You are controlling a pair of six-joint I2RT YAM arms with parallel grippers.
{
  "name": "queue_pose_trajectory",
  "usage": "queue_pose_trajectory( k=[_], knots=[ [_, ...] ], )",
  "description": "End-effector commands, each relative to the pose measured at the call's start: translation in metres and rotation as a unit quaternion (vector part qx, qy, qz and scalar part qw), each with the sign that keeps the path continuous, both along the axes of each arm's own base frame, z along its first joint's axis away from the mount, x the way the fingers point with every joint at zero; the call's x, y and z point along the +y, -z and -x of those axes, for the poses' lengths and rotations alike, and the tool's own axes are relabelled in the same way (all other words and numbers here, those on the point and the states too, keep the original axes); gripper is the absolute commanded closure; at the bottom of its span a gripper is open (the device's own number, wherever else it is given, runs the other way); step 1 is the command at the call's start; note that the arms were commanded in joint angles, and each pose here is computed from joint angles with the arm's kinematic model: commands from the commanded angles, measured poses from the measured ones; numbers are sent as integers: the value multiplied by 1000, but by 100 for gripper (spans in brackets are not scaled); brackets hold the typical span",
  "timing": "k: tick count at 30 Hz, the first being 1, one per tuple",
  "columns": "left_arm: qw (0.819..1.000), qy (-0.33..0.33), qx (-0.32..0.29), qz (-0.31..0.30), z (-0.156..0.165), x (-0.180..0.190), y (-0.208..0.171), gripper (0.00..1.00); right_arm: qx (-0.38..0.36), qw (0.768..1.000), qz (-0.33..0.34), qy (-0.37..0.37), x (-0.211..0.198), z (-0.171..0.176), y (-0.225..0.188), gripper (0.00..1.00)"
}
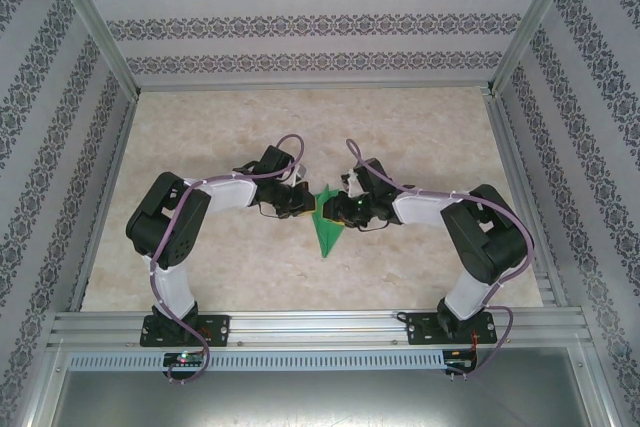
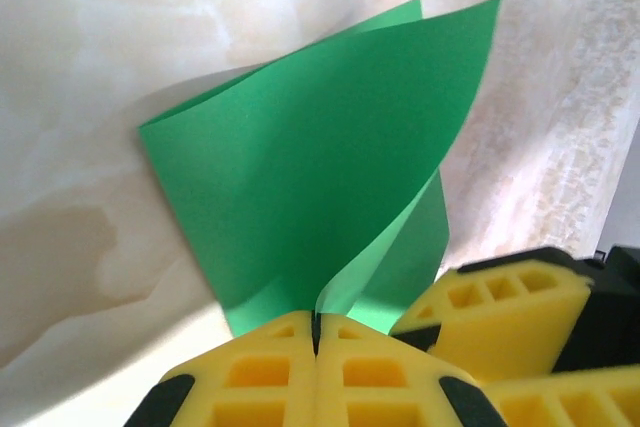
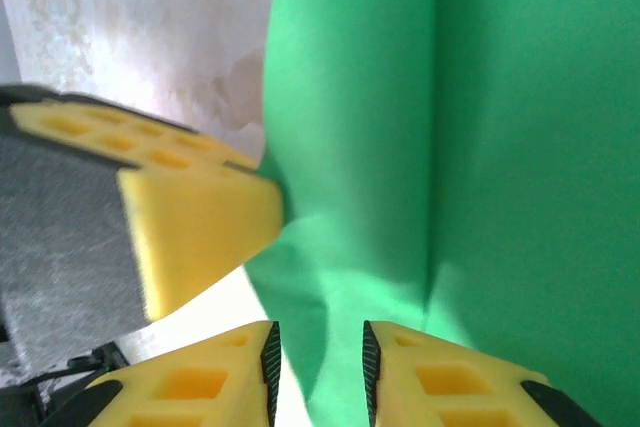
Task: Fold a paper plane with a square sheet of paper (pick it up from the middle)
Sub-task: Fourth fold the wing at the center of the table.
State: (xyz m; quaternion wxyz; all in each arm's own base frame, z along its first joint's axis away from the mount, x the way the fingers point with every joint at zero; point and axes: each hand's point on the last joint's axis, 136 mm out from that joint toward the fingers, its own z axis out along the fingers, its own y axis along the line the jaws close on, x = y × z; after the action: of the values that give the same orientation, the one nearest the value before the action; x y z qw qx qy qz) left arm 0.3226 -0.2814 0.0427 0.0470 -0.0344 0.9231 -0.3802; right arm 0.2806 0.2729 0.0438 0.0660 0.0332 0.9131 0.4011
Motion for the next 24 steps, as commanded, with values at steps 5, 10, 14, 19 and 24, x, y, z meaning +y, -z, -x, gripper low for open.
queue_pose_trajectory(
  k=[5,10,14,19,24],
  knots=[
    [1000,27,-4,3,-3,-6,3,98,-23,998,53,2,-21,-16,-4,71],
    [999,37,-3,0,-4,-11,6,98,-18,997,70,6,-28,-21,7,72],
    [999,41,0,2,-5,-14,8,98,-5,997,76,3,-28,-18,19,73],
    [999,43,3,3,-4,-16,10,99,2,996,94,-1,-32,-12,29,77],
    [999,47,4,9,-6,-20,11,99,4,994,109,-3,-37,-9,34,83]
  ],
)
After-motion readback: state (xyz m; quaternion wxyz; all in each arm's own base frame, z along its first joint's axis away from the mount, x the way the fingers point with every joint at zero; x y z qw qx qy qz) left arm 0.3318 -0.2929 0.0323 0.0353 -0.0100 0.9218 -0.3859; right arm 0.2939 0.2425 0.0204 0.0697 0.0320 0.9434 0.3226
